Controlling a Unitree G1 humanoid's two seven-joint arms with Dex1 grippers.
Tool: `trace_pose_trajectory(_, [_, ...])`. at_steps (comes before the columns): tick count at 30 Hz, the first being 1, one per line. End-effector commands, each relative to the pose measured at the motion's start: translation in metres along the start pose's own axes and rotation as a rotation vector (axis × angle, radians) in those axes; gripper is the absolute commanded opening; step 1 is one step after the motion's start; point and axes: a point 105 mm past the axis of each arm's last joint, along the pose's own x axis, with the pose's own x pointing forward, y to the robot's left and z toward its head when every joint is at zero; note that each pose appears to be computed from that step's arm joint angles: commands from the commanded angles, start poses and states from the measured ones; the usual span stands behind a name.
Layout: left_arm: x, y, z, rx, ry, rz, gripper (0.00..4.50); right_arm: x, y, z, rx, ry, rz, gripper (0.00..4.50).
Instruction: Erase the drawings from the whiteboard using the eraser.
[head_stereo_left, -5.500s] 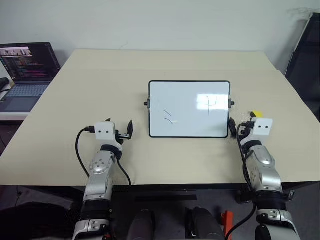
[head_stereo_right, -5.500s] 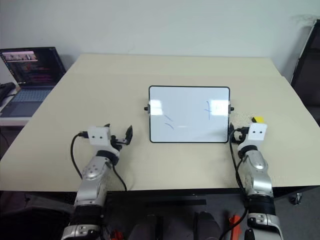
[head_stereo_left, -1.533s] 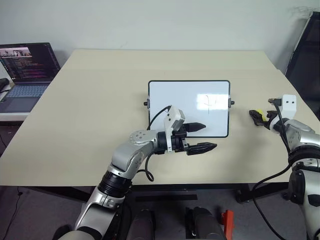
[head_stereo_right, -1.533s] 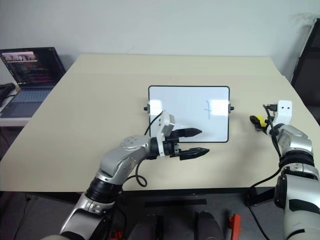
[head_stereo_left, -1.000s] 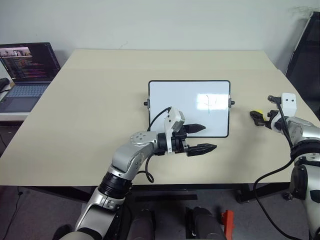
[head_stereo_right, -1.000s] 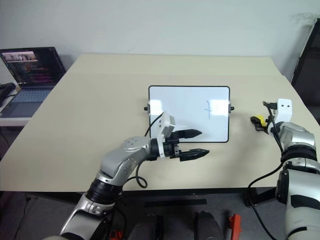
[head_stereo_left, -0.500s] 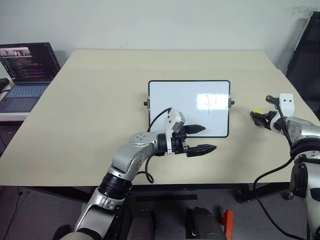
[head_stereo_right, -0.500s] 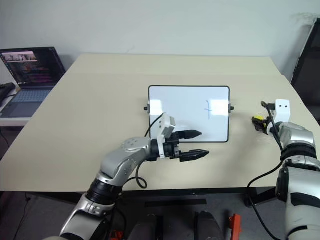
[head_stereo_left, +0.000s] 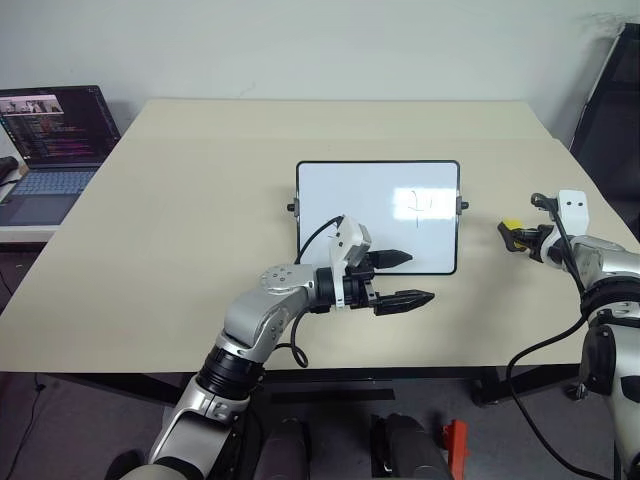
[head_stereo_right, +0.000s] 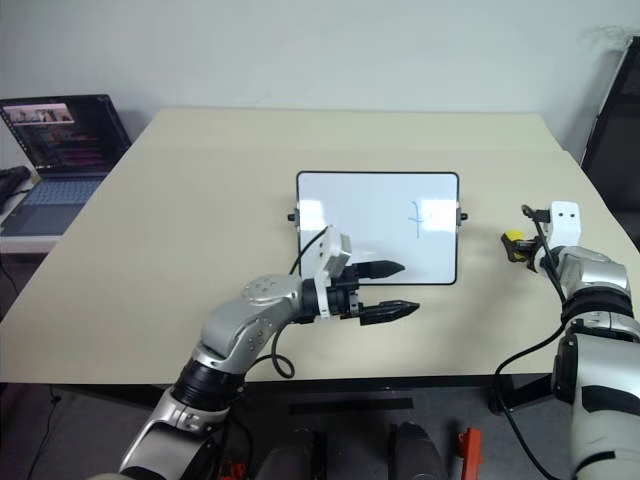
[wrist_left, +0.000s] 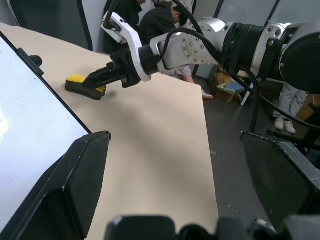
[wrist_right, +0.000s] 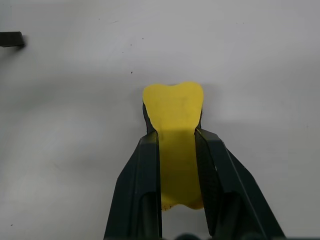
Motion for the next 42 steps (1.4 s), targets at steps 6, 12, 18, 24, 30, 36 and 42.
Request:
trace_pose_trajectory(6, [0.005, -0.012, 0.009, 0.034, -0.025, -0.041, 4.5, -0.002, 0.0, 0.005, -0.022, -0.004, 0.011, 0.57])
trace_pose_trajectory(12, [0.004, -0.011, 0.008, 0.034, -0.026, -0.036, 4.5, -0.002, 0.001, 0.003, -0.024, 0.003, 0.016, 0.02])
trace_pose_trajectory(18, [0.005, -0.011, 0.008, 0.033, -0.026, -0.037, 4.5, -0.003, 0.0, 0.003, -0.028, 0.006, 0.016, 0.02])
trace_pose_trajectory(24, [0.004, -0.011, 0.007, 0.033, -0.023, -0.037, 4.5, -0.011, -0.008, 0.018, -0.044, -0.033, 0.001, 0.02])
trace_pose_trajectory(30, [0.005, -0.012, 0.006, 0.03, -0.021, -0.038, 4.5, -0.019, -0.009, 0.03, -0.044, -0.069, 0.022, 0.43])
trace_pose_trajectory(36, [0.005, -0.012, 0.005, 0.027, -0.02, -0.043, 4.5, -0.022, -0.007, 0.039, -0.011, -0.093, 0.037, 0.43])
trace_pose_trajectory(42, [0.005, -0.012, 0.005, 0.028, -0.018, -0.043, 4.5, -0.018, 0.0, 0.033, -0.049, -0.071, 0.037, 0.43])
